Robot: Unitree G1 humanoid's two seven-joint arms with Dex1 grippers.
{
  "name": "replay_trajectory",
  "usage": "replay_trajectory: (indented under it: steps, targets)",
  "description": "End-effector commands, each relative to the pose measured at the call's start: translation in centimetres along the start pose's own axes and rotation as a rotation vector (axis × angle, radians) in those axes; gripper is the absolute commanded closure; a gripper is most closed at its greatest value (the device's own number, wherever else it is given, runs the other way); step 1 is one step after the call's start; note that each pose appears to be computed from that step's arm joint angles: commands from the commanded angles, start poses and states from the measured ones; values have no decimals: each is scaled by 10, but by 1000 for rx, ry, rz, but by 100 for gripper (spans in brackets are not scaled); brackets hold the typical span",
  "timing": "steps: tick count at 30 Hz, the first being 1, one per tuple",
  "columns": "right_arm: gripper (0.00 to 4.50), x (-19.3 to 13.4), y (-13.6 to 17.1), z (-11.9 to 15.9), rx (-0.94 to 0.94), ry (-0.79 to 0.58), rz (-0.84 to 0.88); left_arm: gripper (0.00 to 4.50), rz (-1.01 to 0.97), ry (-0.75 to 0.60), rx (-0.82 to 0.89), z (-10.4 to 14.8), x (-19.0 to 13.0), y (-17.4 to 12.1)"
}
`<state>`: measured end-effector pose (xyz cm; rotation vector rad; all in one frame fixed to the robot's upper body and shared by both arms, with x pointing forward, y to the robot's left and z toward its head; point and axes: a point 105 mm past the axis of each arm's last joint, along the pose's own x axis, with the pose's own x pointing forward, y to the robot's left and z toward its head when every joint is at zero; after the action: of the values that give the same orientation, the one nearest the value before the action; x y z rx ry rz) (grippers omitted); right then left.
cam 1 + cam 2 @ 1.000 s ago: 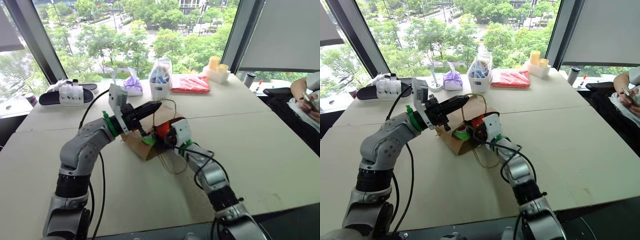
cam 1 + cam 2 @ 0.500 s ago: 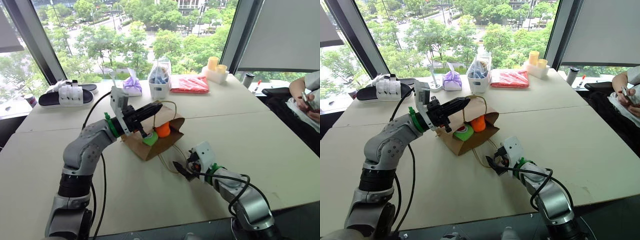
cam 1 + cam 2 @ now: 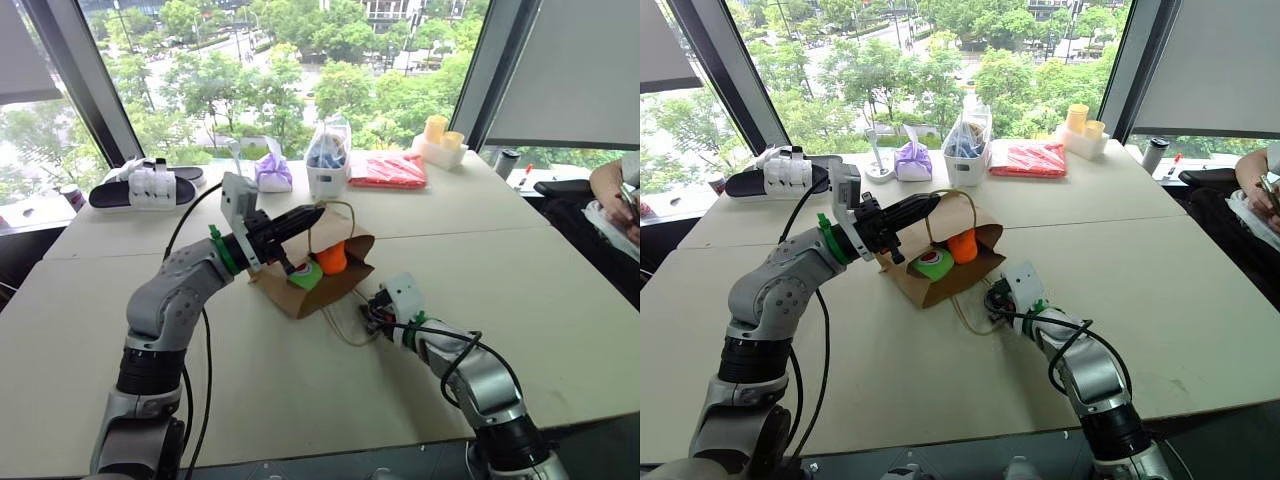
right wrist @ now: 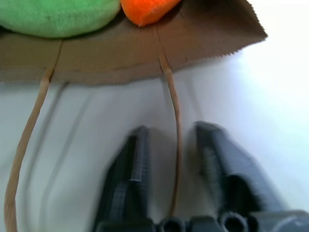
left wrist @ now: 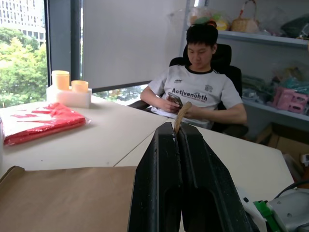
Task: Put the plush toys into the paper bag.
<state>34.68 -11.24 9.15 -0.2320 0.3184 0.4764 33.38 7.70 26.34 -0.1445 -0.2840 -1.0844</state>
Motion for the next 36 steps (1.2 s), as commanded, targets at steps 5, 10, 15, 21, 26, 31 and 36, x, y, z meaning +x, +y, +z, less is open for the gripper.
replay_trajectory:
  steps: [5,10,15,21,26,31,36]
  targets:
    - [446,-11,-12,33,58,-86,3,450,-25,-39,37,15,1,-6]
    - [446,-47,-35,113,72,-326,30,450,-36,-107,17,41,9,-2]
    - [446,-72,-53,163,63,-457,17,450,-44,-60,23,36,14,5]
    - [446,-66,-54,160,56,-430,21,450,17,-63,15,26,19,20]
    - [446,-65,-52,155,51,-414,27,450,28,-54,18,18,21,24]
    - [446,-69,-54,156,49,-418,23,450,23,-103,13,34,27,24]
    - [446,-77,-58,159,37,-424,15,450,-24,-123,22,47,34,14]
